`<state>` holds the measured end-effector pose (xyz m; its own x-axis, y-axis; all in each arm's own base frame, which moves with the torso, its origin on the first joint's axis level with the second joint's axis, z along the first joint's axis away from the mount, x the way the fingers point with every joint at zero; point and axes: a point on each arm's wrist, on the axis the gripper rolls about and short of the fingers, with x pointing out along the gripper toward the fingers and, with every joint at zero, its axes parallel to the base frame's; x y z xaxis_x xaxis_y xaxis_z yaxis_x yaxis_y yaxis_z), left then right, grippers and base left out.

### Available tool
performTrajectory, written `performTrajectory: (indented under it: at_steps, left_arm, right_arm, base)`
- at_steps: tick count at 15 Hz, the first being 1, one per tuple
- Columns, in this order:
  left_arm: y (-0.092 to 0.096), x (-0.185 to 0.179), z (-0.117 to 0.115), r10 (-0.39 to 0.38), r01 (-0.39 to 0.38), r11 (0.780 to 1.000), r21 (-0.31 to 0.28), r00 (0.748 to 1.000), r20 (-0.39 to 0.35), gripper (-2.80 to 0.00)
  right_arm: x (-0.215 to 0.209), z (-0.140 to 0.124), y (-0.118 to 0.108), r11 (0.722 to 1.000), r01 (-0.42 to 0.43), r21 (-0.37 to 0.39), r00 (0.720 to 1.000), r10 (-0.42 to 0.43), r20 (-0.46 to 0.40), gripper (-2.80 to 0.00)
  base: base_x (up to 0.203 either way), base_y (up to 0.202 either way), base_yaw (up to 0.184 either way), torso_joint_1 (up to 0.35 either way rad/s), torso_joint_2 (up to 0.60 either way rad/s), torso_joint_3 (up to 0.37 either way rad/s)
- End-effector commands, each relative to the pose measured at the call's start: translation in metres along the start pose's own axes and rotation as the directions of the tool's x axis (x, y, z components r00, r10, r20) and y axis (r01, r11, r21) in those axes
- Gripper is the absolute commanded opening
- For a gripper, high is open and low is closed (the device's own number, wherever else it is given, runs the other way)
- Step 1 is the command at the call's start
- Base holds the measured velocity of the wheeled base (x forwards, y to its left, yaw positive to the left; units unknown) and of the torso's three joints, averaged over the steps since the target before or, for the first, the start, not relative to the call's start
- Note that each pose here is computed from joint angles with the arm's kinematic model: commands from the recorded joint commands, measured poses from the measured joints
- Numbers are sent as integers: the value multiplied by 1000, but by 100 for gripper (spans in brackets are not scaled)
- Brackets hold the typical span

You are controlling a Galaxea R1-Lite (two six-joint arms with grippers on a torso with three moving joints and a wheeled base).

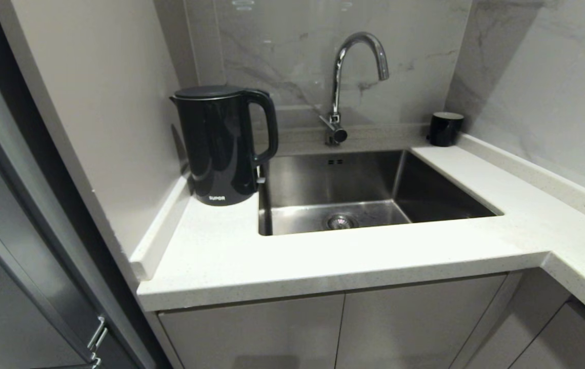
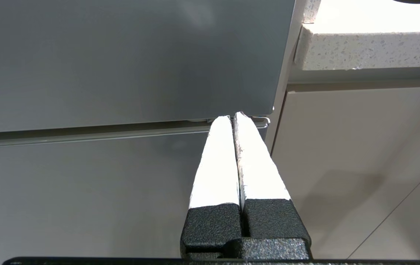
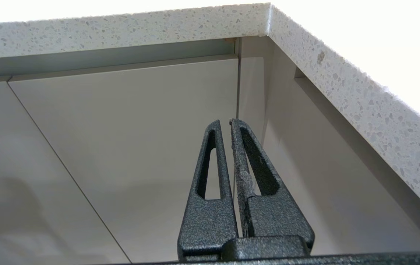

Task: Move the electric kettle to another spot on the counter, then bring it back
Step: Grab the kettle

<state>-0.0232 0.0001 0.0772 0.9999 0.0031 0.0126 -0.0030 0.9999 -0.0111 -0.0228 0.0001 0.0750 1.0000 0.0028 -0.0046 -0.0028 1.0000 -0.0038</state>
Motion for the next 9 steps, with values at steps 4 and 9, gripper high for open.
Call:
performTrajectory:
  at_steps: [4, 9]
  left_arm:
    - [0, 0, 0, 1, -1, 1000, -1, 1000, 1, -280]
    - [0, 0, 0, 1, -1, 1000, -1, 1000, 1, -280]
  right_arm:
    - [0, 0, 0, 1000, 1, 1, 1000, -1, -2, -280]
    - [0, 0, 0, 1000, 1, 1, 1000, -1, -2, -280]
  base:
    - [0, 0, 0, 0, 0, 0]
    - [0, 0, 0, 0, 0, 0]
